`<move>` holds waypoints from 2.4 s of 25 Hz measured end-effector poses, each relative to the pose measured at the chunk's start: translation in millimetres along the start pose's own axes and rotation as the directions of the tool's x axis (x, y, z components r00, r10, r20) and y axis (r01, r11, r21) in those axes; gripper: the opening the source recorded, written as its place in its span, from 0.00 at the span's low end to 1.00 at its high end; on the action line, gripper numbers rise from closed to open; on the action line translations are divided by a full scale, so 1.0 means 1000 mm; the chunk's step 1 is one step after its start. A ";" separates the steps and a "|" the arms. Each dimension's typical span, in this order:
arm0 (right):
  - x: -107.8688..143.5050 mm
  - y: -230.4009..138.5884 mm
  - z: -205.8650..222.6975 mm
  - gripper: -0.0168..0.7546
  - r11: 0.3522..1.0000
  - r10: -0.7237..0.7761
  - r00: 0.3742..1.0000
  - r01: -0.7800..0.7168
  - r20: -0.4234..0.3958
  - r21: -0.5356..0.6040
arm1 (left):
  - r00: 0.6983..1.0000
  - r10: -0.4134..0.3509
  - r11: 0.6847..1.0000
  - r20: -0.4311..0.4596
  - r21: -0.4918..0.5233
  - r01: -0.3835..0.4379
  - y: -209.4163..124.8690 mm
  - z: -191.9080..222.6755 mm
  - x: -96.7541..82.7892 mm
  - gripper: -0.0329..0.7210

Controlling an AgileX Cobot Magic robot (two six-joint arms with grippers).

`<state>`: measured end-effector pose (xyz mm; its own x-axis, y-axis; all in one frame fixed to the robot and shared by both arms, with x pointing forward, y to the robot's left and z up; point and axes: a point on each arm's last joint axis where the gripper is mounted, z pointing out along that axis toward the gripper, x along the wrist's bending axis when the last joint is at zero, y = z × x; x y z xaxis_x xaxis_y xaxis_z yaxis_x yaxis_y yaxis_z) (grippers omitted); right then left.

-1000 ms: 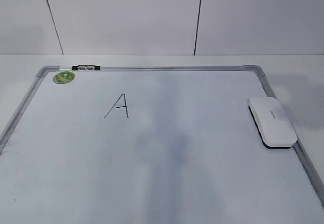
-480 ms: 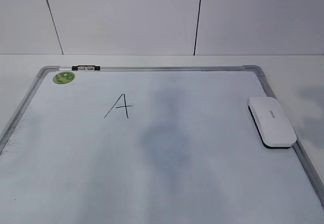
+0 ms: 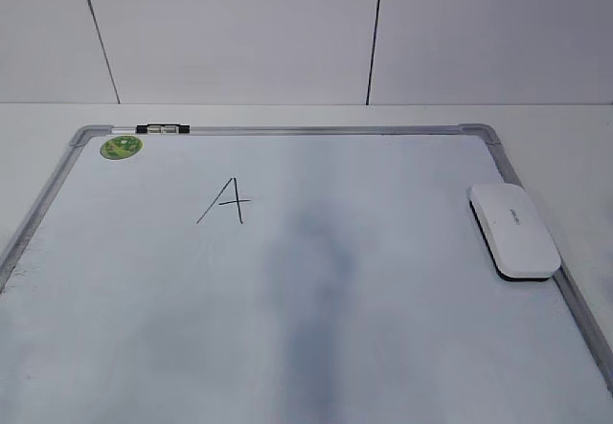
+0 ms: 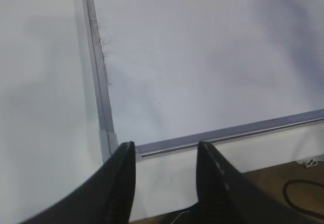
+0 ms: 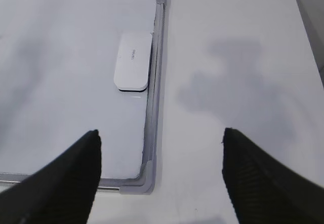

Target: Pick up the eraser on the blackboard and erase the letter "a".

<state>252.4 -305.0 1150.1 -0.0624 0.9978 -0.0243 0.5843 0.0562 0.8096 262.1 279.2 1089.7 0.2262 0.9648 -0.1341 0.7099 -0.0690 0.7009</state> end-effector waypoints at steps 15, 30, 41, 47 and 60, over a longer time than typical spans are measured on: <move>0.001 -0.091 0.043 0.79 0.994 -0.036 0.999 0.036 0.001 0.099 | 0.996 0.039 0.999 -0.085 -0.034 -0.042 -0.028 0.018 0.011 0.45; 0.003 -0.090 0.055 0.79 0.998 -0.048 0.999 0.048 -0.010 0.027 | 0.992 0.074 0.995 -0.099 -0.062 -0.080 -0.028 0.026 0.016 0.45; 0.003 -0.089 0.055 0.79 0.998 -0.050 0.999 0.050 -0.010 0.022 | 0.992 0.074 0.995 -0.099 -0.062 -0.080 -0.028 0.026 0.016 0.45; 0.002 -0.089 0.054 0.79 0.999 -0.031 0.999 0.031 0.016 0.022 | 0.992 0.078 0.991 -0.103 -0.099 -0.088 -0.031 0.022 0.015 0.45; 0.003 -0.099 0.041 0.79 0.994 0.075 0.986 -0.062 0.151 -0.085 | 0.988 0.079 0.959 -0.132 -0.260 -0.111 -0.049 0.003 0.011 0.45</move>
<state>227.7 -305.8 1045.8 0.1044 0.9932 -0.0521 0.5163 -0.0093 0.8564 231.7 292.2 1051.3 0.1911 0.9815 0.0154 0.4825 -0.1076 0.8693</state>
